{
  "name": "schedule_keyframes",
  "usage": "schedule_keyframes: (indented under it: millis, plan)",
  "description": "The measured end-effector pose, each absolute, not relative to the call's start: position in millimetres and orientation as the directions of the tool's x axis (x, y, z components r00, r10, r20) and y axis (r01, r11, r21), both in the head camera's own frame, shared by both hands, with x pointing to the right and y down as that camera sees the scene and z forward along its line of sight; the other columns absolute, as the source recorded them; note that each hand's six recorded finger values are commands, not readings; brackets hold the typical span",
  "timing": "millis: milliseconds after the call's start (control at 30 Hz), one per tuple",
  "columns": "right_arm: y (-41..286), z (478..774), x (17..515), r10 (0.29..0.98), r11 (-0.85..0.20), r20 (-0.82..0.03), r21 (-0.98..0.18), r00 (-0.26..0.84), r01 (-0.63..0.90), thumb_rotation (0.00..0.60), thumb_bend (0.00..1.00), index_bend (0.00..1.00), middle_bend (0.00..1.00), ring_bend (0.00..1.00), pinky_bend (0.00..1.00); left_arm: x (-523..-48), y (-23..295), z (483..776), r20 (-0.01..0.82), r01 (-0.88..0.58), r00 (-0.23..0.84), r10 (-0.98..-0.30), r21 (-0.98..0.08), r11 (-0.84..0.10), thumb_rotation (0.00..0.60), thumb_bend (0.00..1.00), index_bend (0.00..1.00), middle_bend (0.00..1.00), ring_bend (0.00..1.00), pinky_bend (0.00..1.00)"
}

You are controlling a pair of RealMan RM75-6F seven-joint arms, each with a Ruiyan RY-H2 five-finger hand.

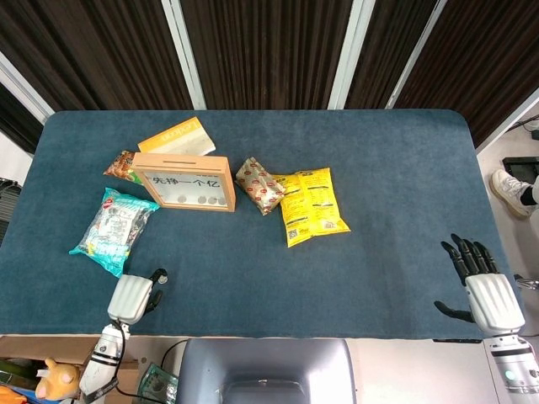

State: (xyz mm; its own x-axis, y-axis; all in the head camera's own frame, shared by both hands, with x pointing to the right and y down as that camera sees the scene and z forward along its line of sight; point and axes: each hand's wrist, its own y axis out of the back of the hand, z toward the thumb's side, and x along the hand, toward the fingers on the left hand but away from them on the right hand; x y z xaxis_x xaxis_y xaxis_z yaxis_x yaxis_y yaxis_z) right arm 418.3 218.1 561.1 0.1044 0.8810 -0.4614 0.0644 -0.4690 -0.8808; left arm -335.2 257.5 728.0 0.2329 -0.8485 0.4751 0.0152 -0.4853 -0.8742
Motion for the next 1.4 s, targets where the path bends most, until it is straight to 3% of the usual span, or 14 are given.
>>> schedule_keyframes:
  millis: [567, 1400]
  plan:
    - [218.9, 561.6, 417.9, 0.879, -0.472, -0.465, -0.88, 0.103, 0.059, 0.6, 0.18, 0.0, 0.0, 0.0, 0.0, -335.4, 253.4, 741.9, 0.457, 0.053, 0.203, -0.866, -0.888, -0.456, 0.6, 0.31, 0.44, 1.0, 1.0, 1.0]
    - [218.5, 561.4, 418.5, 0.88, -0.471, -0.464, -0.88, 0.099, 0.059, 0.6, 0.18, 0.0, 0.0, 0.0, 0.0, -333.0, 254.2, 747.6, 0.507, 0.123, 0.196, -0.839, -0.862, -0.492, 0.6, 0.32, 0.44, 1.0, 1.0, 1.0]
